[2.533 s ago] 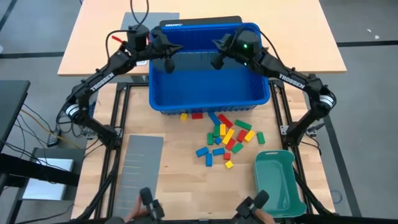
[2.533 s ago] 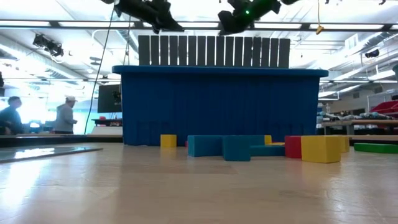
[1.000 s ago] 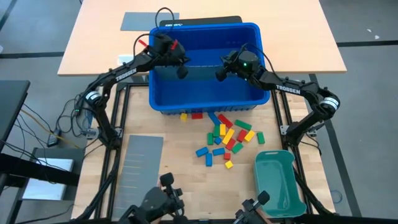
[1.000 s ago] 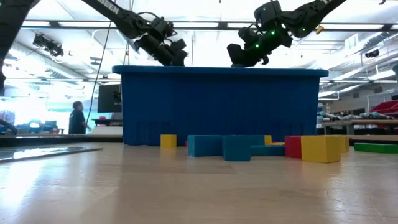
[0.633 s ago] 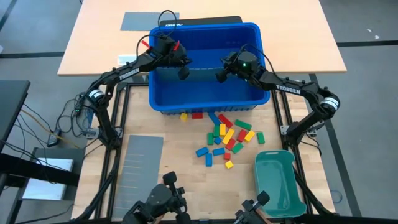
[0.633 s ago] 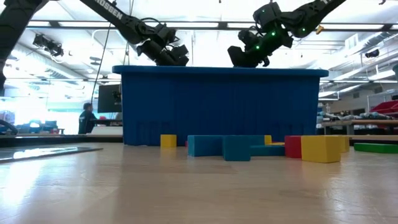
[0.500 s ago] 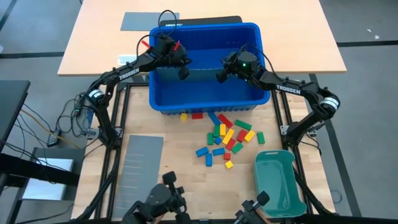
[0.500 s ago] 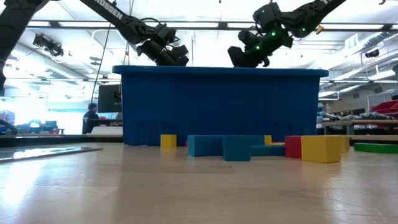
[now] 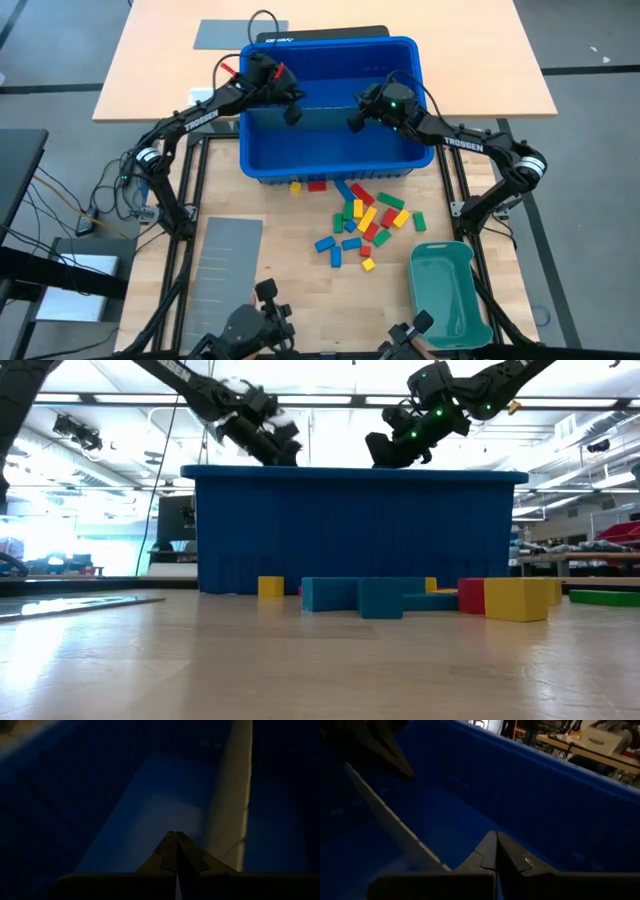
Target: Sort Items/Unsort Items
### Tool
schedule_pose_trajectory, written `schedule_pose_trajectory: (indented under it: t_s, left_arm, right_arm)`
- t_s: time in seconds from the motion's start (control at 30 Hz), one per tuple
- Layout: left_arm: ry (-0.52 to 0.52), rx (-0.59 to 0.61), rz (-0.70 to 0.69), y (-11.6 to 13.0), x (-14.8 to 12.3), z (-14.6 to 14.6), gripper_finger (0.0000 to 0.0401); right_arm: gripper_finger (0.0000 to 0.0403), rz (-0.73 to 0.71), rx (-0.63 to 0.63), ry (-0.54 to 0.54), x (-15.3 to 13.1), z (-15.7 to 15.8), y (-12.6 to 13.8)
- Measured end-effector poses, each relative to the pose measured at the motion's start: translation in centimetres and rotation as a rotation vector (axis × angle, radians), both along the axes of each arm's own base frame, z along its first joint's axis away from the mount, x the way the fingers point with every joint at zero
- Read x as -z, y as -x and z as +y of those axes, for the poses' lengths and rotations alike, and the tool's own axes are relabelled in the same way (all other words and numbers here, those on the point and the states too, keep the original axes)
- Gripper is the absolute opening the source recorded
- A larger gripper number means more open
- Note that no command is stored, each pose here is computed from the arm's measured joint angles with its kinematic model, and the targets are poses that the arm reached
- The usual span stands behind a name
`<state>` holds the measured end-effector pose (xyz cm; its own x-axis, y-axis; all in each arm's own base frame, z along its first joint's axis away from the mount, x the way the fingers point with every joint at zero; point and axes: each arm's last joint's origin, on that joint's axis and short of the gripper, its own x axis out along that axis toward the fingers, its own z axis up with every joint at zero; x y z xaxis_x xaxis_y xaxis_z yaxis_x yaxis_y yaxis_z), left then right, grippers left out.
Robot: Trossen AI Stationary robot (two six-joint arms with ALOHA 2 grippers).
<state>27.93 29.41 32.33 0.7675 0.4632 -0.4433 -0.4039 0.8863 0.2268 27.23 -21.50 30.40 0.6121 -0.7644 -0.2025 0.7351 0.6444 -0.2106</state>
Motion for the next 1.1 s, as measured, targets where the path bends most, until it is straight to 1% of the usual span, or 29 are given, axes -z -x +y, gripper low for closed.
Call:
schedule_pose_trajectory:
  t_s: [0.2,0.27,0.33,0.5,0.73,0.8,0.9,1.1]
  left_arm:
    - [-0.001,0.025,0.002,1.2,-2.8,-2.6,0.0004]
    - [0.001,0.055,0.008,1.3,-3.8,-4.1,0.0004]
    - [0.014,0.089,0.043,1.5,-4.3,-5.7,0.0003]
    - [0.051,0.188,0.134,1.3,-5.2,-10.3,0.0002]
    - [0.124,0.303,0.137,1.5,-6.9,-16.3,0.0001]
    - [0.153,0.311,0.15,1.7,-7.2,-18.0,0.0001]
    - [0.172,0.305,0.216,1.9,-7.2,-20.7,0.0001]
    - [0.186,0.32,0.298,2.1,-7.1,-26.2,0.0001]
  right_arm:
    - [0.0,-0.03,-0.053,0.041,-1.7,2.0,-0.2]
    - [0.0,-0.035,-0.079,0.047,-2.2,2.9,-0.2]
    - [0.0,-0.035,-0.106,0.046,-2.6,4.0,-0.4]
    - [0.0,0.002,-0.192,0.01,-2.4,6.6,-1.4]
    - [0.0,-0.014,-0.356,-0.02,-2.2,11.5,-3.6]
    - [0.0,-0.019,-0.403,-0.018,-1.8,12.9,-4.0]
    - [0.0,-0.027,-0.449,-0.041,-0.6,15.0,-4.3]
    - [0.0,-0.052,-0.485,-0.072,1.8,19.4,-4.4]
